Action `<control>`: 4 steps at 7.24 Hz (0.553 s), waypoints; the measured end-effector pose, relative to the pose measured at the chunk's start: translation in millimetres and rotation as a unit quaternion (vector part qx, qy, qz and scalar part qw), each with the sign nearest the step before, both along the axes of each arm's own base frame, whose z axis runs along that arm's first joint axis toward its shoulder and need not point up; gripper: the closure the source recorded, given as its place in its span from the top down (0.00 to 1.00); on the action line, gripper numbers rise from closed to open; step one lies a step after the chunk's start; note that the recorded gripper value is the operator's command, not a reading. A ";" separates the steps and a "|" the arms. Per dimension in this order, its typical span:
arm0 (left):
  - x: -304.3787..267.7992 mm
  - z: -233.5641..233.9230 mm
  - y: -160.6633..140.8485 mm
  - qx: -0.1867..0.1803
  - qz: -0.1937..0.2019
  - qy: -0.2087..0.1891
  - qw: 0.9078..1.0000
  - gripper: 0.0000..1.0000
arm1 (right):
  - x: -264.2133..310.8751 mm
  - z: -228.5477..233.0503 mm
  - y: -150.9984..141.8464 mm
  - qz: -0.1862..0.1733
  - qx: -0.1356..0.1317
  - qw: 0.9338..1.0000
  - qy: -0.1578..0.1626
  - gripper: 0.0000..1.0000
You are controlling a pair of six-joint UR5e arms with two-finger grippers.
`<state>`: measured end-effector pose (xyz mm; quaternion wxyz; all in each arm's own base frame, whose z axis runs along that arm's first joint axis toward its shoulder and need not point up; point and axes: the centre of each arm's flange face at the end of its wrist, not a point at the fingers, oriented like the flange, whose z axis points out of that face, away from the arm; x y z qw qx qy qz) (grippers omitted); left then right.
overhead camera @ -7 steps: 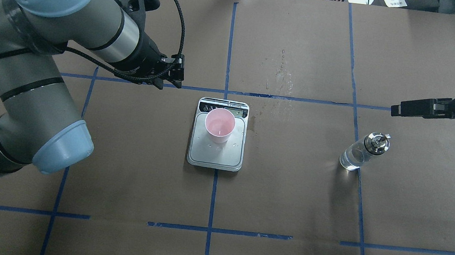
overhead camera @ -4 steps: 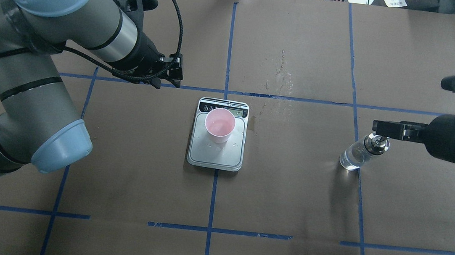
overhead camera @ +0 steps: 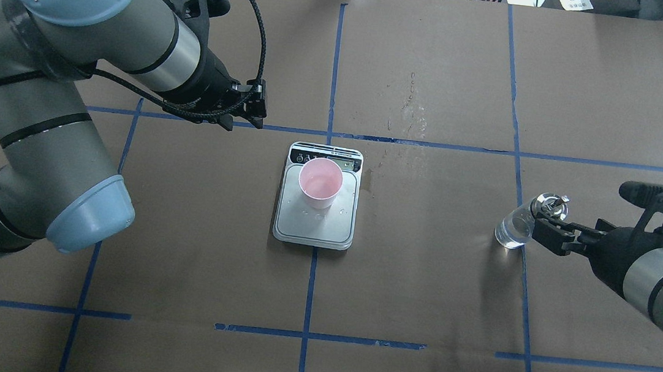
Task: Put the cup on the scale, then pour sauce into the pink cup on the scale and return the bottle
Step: 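Move the right gripper to the glass sauce bottle and close around it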
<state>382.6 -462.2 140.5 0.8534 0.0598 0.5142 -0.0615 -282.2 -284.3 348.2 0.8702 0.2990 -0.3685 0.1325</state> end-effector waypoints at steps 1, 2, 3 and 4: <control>0.4 0.8 -0.4 -0.001 0.000 -0.001 1.000 0.54 | -10.3 8.5 5.7 0.009 0.006 1.000 0.009 1.00; 0.7 2.1 -0.6 -0.002 0.000 -0.002 1.000 0.54 | -20.7 23.2 6.2 0.020 0.013 0.999 0.025 1.00; 0.7 2.8 -0.5 -0.002 0.000 -0.002 1.000 0.56 | -30.6 35.6 5.5 0.032 0.021 0.999 0.036 1.00; 0.0 2.3 0.1 -0.002 0.000 -0.001 1.000 0.70 | -38.8 40.3 3.6 0.039 0.027 0.998 0.039 1.00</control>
